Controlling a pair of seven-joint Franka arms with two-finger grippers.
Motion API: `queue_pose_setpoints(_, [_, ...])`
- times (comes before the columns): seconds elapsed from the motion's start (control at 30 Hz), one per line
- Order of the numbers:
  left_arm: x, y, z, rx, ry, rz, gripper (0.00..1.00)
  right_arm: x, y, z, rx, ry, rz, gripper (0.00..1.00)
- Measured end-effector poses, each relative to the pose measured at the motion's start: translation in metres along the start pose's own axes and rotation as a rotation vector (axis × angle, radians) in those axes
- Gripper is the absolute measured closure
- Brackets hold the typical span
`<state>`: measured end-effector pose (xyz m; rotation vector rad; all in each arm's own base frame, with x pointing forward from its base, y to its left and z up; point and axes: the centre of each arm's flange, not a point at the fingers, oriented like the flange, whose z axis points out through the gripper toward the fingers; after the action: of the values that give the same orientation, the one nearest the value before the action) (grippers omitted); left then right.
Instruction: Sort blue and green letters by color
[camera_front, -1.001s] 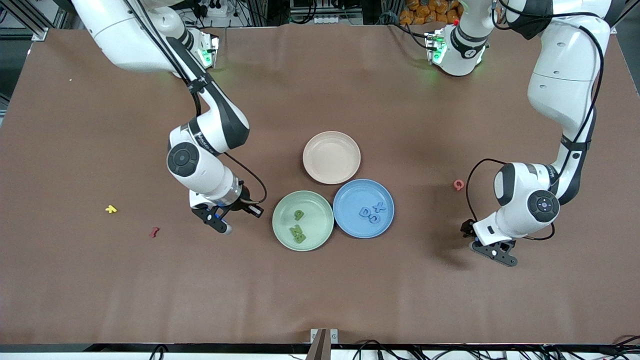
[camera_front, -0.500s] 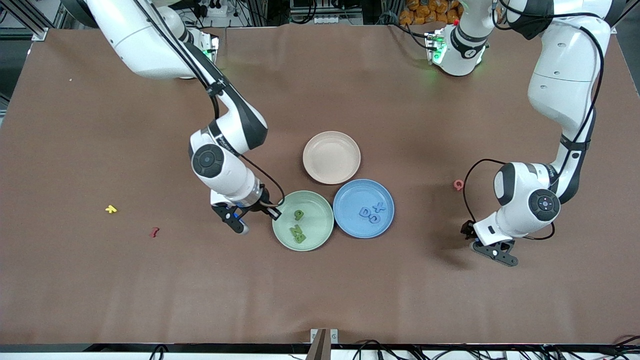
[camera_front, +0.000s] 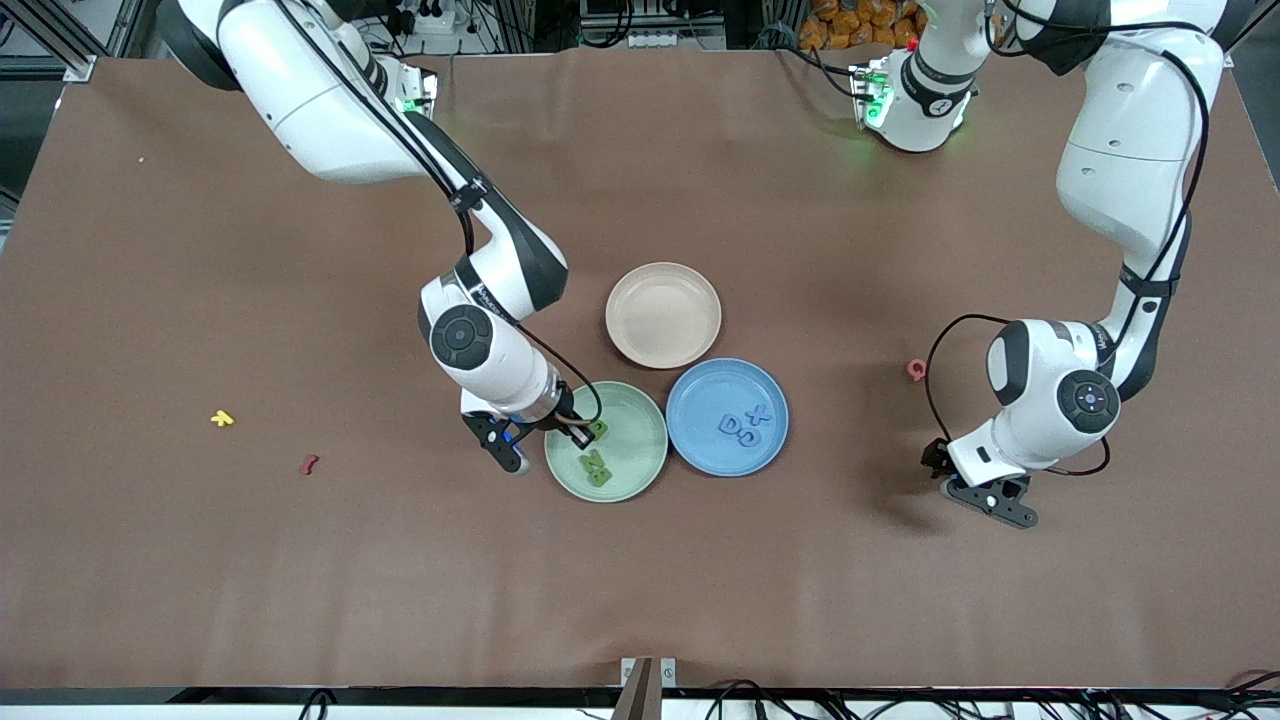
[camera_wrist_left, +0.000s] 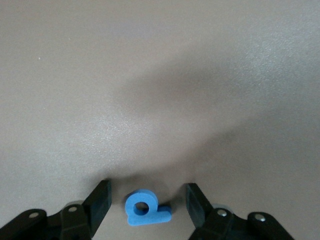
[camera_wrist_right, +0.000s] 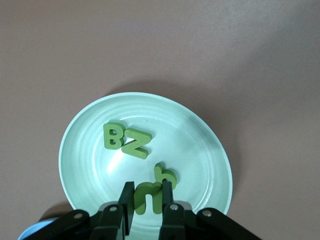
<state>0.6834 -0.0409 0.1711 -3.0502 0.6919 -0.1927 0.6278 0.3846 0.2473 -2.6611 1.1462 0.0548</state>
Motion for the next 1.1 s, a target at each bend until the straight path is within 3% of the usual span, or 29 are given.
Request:
queue_pose_setpoints(0.67, [-0.005,0.001,-0.001,0.006,0.021,-0.003,0.30,-0.010,-0.003,0.013,-0.005,-0.007,0.035,0.74])
queue_pose_setpoints(0.73, [-0.007,0.000,-0.002,0.007,0.020,-0.004,0.41,-0.010,-0.003,0.015,-0.005,-0.008,0.039,0.74])
queue_pose_setpoints(0.87, [-0.009,0.000,-0.002,0.007,0.021,-0.006,0.44,-0.010,-0.003,0.018,-0.008,-0.003,0.035,0.74])
queue_pose_setpoints(0.97, [-0.010,0.001,-0.002,0.008,0.024,-0.006,0.46,-0.009,-0.003,0.019,-0.010,0.007,0.029,0.69])
queue_pose_setpoints(1.1, [-0.011,0.000,-0.002,0.004,0.025,-0.015,0.55,-0.009,-0.003,0.020,-0.012,0.013,0.026,0.52])
